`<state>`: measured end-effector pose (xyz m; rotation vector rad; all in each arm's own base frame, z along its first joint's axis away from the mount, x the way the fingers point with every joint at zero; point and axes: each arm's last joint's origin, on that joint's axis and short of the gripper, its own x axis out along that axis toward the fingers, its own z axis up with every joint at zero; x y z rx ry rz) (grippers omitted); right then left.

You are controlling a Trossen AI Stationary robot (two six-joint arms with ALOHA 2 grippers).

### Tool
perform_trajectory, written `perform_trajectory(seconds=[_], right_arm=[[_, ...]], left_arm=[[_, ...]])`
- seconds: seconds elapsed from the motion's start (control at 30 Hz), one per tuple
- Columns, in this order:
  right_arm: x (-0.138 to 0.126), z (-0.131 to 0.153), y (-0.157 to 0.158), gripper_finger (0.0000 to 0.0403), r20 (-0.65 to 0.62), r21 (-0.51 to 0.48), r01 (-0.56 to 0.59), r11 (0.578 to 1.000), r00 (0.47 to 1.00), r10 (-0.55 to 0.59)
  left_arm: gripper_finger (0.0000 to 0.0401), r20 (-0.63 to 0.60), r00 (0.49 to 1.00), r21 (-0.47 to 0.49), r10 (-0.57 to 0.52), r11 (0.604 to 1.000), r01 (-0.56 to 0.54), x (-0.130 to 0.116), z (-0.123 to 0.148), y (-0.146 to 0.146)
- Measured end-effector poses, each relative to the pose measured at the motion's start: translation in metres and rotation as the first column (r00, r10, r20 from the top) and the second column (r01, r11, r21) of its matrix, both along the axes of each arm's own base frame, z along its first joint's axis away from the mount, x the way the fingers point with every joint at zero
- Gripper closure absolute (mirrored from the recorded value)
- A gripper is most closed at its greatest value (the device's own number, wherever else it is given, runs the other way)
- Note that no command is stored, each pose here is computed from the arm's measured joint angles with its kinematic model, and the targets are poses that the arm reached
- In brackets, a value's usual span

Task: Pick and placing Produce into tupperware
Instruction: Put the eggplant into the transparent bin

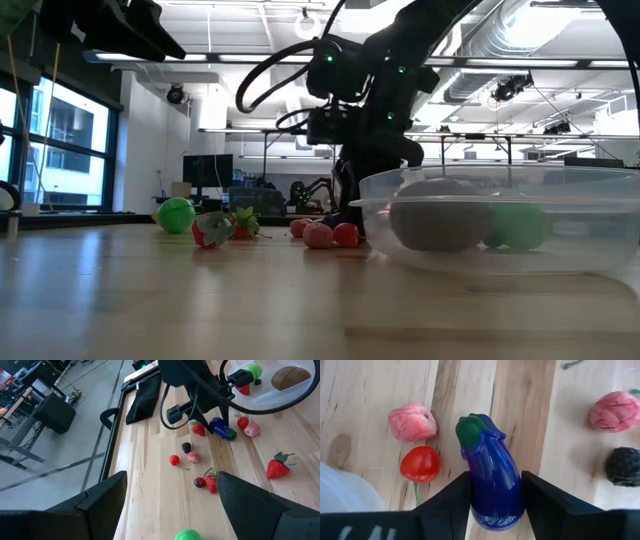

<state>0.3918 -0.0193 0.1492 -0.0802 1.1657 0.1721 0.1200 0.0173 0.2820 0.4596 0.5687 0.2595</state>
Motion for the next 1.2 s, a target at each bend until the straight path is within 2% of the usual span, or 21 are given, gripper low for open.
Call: perform_trajectory(seconds=[0.17,0.33,0.5,0.6,0.73,0.87,1.07,1.2], right_arm=[[-0.002,0.019,0.0,0.0256,0.031,-0.03,0.018,0.999,0.999,-0.017],[-0.011,0.056,0.009,0.0257,0.062,-0.033,0.07,0.997,0.996,-0.068],[-0.035,0.094,0.043,0.0257,0.079,-0.06,0.167,0.984,0.984,-0.162],[-0.051,0.106,0.072,0.0257,0.072,-0.061,0.25,0.966,0.967,-0.246],[-0.063,0.101,0.109,0.0258,0.032,-0.058,0.334,0.941,0.943,-0.333],[-0.061,0.082,0.131,0.0258,-0.001,-0.078,0.351,0.933,0.936,-0.352],[-0.05,0.053,0.133,0.0258,-0.059,-0.126,0.351,0.928,0.931,-0.36],[-0.044,0.042,0.132,0.0258,-0.078,-0.118,0.326,0.938,0.939,-0.336]], left_arm=[[0.0103,0.0,1.0,0.0,0.0,1.0,0.0,0.0,0.0,0.0],[0.0102,0.0,1.0,0.0,0.0,1.0,0.0,0.0,0.0,0.0],[0.0102,0.0,1.0,0.0,0.0,1.0,0.0,0.0,0.0,0.0],[0.0102,0.0,1.0,0.0,0.0,1.0,0.0,0.0,0.0,0.0],[0.0102,0.0,1.0,0.0,0.0,1.0,0.0,0.0,0.0,0.0],[0.0102,0.0,1.0,0.0,0.0,1.0,0.0,0.0,0.0,0.0],[0.0102,0.0,1.0,0.0,0.0,1.0,0.0,0.0,0.0,0.0],[0.0102,0.0,1.0,0.0,0.0,1.0,0.0,0.0,0.0,0.0]])
